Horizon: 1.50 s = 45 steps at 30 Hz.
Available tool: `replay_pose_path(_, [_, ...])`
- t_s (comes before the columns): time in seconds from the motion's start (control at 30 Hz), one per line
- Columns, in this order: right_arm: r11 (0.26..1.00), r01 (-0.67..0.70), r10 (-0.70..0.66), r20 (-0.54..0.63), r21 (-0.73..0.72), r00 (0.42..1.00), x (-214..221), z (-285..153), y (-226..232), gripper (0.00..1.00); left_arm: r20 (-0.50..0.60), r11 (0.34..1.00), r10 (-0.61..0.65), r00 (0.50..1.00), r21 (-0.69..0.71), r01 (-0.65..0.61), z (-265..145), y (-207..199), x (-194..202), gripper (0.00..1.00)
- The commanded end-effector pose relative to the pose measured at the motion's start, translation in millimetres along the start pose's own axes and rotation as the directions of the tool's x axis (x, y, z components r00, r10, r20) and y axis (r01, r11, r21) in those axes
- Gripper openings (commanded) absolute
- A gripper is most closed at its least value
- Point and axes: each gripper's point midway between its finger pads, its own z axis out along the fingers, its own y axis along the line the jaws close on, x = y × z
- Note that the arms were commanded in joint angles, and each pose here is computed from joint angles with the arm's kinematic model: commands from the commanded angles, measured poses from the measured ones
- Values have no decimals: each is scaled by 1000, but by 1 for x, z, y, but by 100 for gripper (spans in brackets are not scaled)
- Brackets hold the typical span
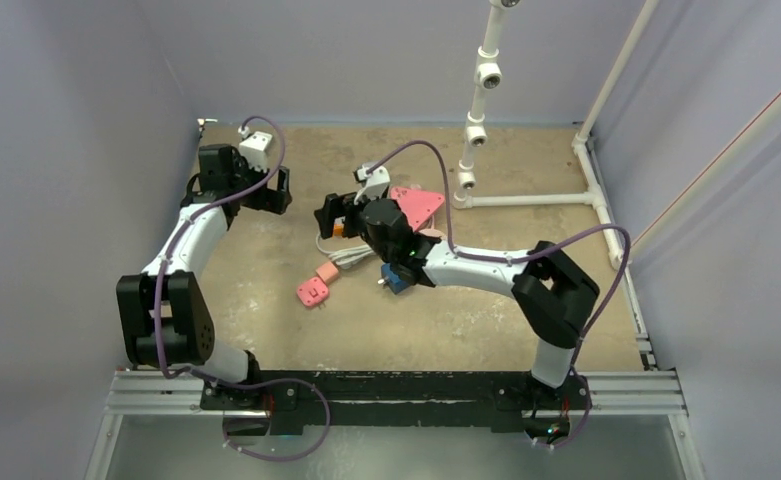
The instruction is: Insert the plug
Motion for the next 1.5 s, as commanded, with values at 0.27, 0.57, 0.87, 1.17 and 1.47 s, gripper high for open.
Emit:
replay_pose_path(0.27, [992,-108,122,-230,72,966,66,31,6,99,41,999,0,999,-46,2,-5,20,-27,99])
replay_pose_path(0.57, [981,-125,165,-296,148,941,99,50,-7,95,62,998,21,998,-56,-18,-6,23,-34,99])
replay_pose_path(0.87, [977,-112,167,-323,183,931,115,67,-23,88,73,998,23,997,-65,-19,-3,26,-35,98])
replay_pose_path(1.17, [974,-38,119,-364,223,924,148,74,-40,84,90,996,29,995,-85,-21,-2,31,-45,95])
replay_pose_path(1.47, [973,69,31,-422,221,906,186,67,-33,78,86,996,15,996,-85,-8,-1,34,-39,91])
